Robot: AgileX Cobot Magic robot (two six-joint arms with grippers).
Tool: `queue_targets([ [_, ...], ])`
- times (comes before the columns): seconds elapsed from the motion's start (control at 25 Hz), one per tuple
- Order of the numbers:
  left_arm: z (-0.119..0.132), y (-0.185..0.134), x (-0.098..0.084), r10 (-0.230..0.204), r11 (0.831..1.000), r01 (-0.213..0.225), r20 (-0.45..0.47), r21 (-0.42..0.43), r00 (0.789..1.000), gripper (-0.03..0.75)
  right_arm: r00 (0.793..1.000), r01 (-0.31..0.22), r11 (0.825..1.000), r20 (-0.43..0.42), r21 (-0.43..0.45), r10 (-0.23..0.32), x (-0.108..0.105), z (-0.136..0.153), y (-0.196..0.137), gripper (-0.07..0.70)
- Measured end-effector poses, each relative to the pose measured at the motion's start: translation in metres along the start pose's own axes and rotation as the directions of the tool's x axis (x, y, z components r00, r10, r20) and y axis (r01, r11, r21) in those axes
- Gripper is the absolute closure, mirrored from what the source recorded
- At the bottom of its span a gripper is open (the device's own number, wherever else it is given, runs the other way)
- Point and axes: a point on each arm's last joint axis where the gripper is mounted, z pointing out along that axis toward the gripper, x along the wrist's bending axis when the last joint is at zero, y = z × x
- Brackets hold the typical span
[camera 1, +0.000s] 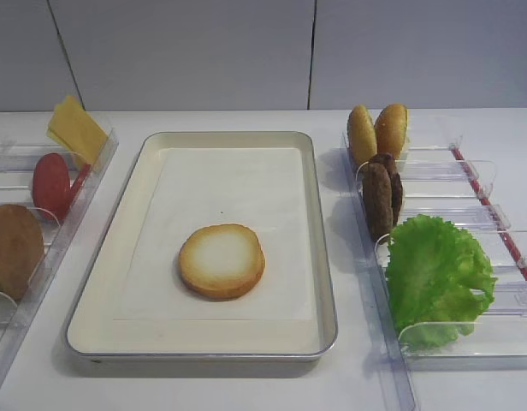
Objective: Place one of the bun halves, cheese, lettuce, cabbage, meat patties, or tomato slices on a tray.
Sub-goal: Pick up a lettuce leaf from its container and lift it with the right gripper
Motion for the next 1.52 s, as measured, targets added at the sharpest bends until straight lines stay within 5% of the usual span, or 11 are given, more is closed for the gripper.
queue_targets([
  [0.32,0.0,0.0,0.0,0.0,1.0,0.0,0.0,0.0,1.0,0.358,0.997,-0.035,0.999,-0.062,-0.005,0.034,0.005,0.002,0.004,0.032],
  [0.68,0.0,0.0,0.0,0.0,1.0,0.0,0.0,0.0,1.0,0.358,0.976,-0.127,0.974,-0.15,0.188,0.156,0.011,0.024,0.039,0.032],
  [0.92,0.0,0.0,0.0,0.0,1.0,0.0,0.0,0.0,1.0,0.358,0.951,-0.193,0.918,-0.164,0.345,0.262,0.012,0.054,0.074,0.032],
  [1.32,0.0,0.0,0.0,0.0,1.0,0.0,0.0,0.0,1.0,0.358,0.927,-0.224,0.806,-0.136,0.548,0.35,0.006,0.118,0.11,0.032],
  [1.52,0.0,0.0,0.0,0.0,1.0,0.0,0.0,0.0,1.0,0.358,0.915,-0.238,0.776,-0.135,0.584,0.381,0.004,0.144,0.115,0.032],
])
